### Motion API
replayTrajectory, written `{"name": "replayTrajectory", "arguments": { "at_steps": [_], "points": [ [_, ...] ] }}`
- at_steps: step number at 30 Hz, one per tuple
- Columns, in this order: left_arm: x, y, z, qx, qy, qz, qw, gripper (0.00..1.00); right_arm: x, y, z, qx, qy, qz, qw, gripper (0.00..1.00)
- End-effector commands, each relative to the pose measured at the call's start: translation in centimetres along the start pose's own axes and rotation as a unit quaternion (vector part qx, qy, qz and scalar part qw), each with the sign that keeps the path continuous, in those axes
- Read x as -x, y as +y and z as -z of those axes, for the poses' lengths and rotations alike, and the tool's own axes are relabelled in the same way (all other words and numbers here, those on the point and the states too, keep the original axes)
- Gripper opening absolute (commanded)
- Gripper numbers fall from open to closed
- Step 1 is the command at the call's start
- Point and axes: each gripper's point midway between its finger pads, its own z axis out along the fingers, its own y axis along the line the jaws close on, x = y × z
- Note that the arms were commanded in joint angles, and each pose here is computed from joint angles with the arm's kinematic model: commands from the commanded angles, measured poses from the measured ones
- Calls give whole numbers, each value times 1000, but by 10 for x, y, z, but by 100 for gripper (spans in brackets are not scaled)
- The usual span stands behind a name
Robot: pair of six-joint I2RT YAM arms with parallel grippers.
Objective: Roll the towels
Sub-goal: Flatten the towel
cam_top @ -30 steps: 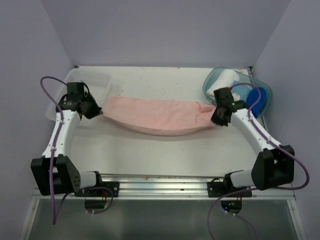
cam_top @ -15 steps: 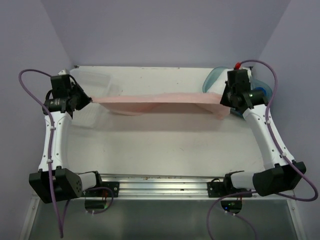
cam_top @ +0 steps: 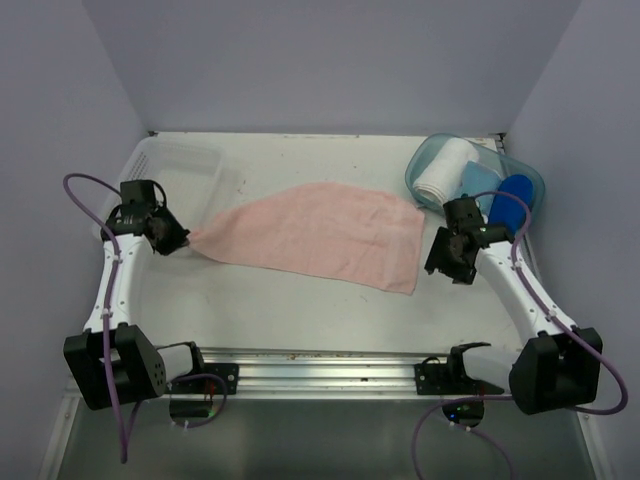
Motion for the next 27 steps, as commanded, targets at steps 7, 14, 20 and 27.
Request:
{"name": "replayTrajectory", "arguments": {
  "at_steps": [7,14,20,27],
  "points": [
    [-6,2,-4,-12,-4,2,1000,0,-40,66,-33,139,23,-113,984,61],
    [-2,-1,-1,-15,-9,-1,1000,0,-56,64,-66,96,21,-154,983,58],
    [-2,-3,-4,-19,-5,-1,1000,0,-60,71,-83,79,25,-154,985,54],
    [0,-5,-6,-24,-3,1,1000,0,-62,69,-92,45,18,-160,986,29]
  ]
}}
